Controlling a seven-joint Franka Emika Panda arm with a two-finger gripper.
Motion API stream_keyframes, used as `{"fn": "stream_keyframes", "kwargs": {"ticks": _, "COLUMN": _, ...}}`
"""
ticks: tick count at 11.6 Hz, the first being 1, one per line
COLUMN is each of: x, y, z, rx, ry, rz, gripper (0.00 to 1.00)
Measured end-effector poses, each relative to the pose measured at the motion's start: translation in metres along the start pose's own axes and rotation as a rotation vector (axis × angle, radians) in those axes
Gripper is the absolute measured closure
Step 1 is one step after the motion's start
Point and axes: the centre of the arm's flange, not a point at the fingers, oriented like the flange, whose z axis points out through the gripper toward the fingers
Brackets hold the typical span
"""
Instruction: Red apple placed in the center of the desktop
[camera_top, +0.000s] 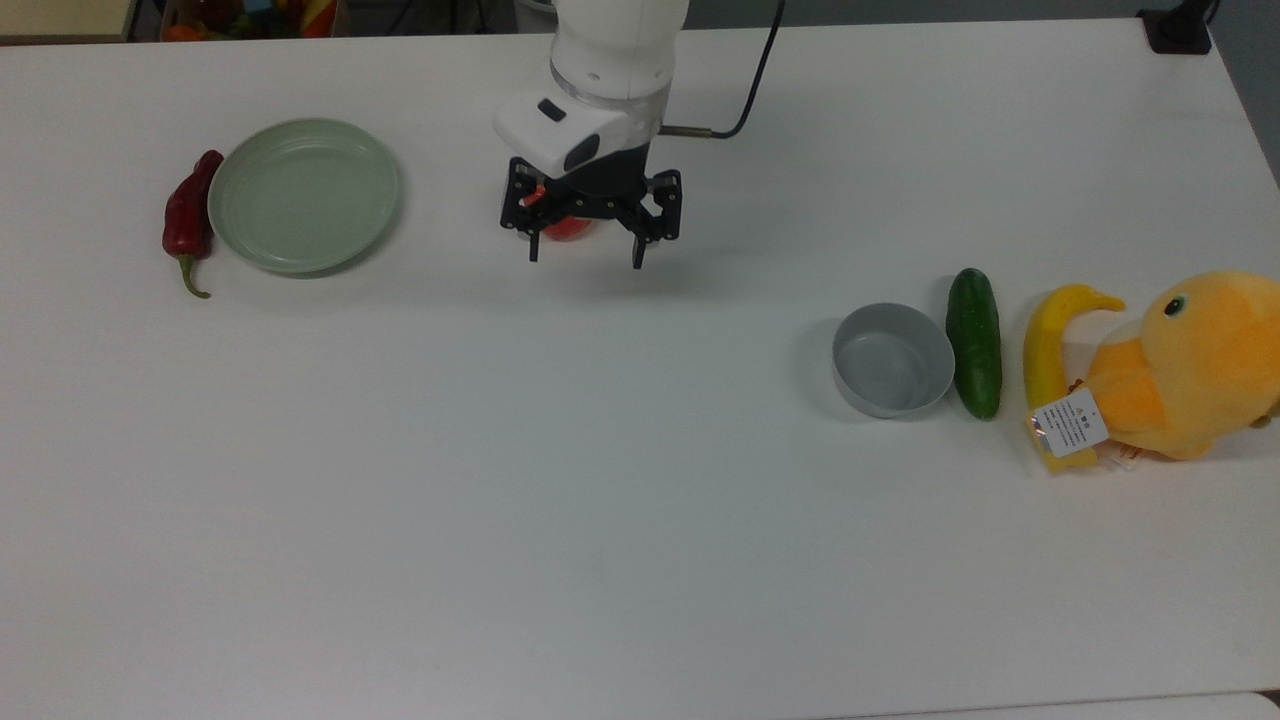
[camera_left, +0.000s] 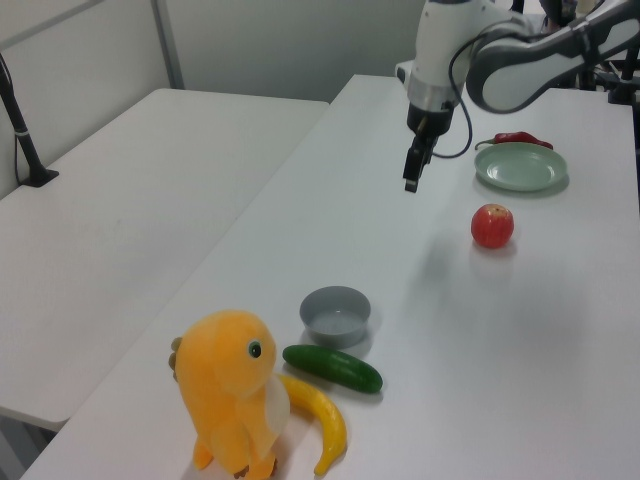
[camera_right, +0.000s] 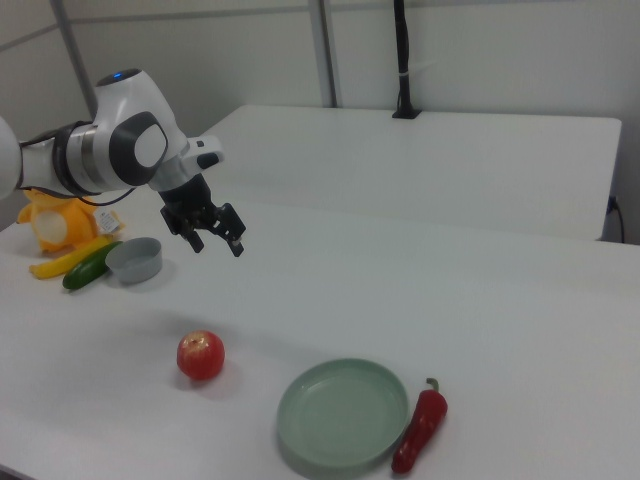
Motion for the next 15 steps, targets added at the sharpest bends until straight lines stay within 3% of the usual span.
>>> {"fn": "stream_keyframes", "kwargs": {"ticks": 6, "x": -0.002, "y": 0.005, "z": -0.009, "rx": 0.014, "ry": -0.01, "rz": 0.012, "gripper": 0.0}}
{"fn": "stream_keyframes", "kwargs": {"ticks": 10, "x": -0.02, "y": 0.018, "z": -0.036, "rx": 0.013, "ry": -0.103, "rz": 0.039, "gripper": 0.0}}
{"fn": "stream_keyframes", "kwargs": {"ticks": 12, "x": -0.03, "y": 0.026, "z": -0.061, "rx": 0.006, "ry": -0.107, "rz": 0.049, "gripper": 0.0}}
{"fn": "stream_keyframes", "kwargs": {"ticks": 15, "x": -0.042, "y": 0.059, "z": -0.099, "rx": 0.072, "ry": -0.091, "rz": 0.145, "gripper": 0.0}}
